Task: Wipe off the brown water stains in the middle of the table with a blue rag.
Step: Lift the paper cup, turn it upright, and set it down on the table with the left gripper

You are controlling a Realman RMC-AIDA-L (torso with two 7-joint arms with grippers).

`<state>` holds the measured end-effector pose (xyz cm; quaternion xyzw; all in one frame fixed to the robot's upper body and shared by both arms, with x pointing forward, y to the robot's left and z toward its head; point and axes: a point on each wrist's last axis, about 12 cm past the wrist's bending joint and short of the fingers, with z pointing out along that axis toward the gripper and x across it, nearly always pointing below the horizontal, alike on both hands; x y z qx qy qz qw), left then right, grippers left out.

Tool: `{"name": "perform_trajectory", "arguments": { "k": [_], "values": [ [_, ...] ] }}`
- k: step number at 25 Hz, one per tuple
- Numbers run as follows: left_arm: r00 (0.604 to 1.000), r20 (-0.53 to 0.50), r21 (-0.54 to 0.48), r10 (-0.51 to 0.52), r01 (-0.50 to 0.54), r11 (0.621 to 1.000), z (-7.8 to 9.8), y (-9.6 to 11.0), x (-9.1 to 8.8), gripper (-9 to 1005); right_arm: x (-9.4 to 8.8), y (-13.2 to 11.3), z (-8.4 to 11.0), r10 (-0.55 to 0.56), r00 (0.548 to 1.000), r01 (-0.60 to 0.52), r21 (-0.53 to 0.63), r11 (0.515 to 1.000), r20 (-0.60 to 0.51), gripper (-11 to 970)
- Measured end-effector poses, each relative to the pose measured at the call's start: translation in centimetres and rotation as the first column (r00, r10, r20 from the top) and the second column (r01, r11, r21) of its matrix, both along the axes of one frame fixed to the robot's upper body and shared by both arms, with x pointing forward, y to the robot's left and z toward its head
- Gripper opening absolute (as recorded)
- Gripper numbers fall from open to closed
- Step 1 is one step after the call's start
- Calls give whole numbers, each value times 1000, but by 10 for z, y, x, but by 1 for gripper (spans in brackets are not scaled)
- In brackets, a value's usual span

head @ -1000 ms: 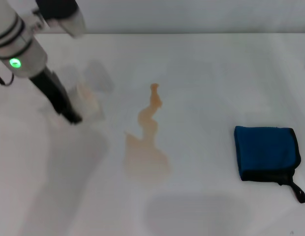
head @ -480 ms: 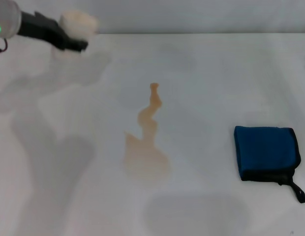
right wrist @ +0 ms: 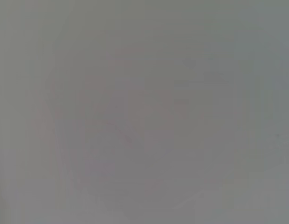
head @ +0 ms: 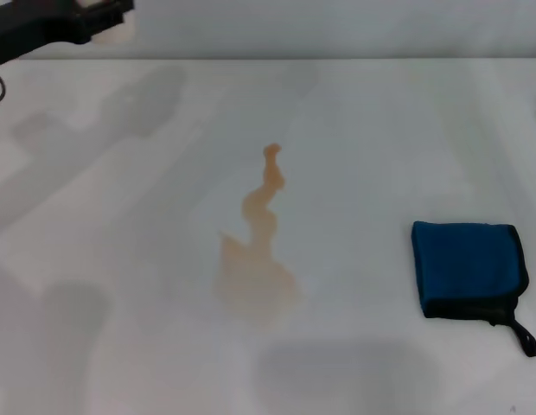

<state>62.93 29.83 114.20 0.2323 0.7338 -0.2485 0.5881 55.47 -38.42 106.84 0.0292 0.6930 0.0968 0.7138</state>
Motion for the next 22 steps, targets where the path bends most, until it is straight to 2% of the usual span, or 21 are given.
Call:
{"name": "perform_trajectory", "arguments": {
  "k": [7, 10, 15, 22],
  "values": [
    [991, 73, -168, 115, -102, 981, -43, 12, -37, 665, 3, 2, 2, 5, 1000, -5, -5, 1000, 5, 694],
    [982, 88, -201, 168, -148, 968, -60, 12, -50, 665, 5, 3, 3, 6, 1000, -6, -7, 1000, 7, 694],
    [966, 84, -211, 246, -224, 951, -83, 7, -65, 664, 7, 3, 4, 10, 1000, -10, -8, 1000, 10, 694],
    [934, 16, -145, 356, -350, 926, -109, 0, -70, 665, 6, 4, 3, 12, 1000, -12, -9, 1000, 5, 694]
  ]
}}
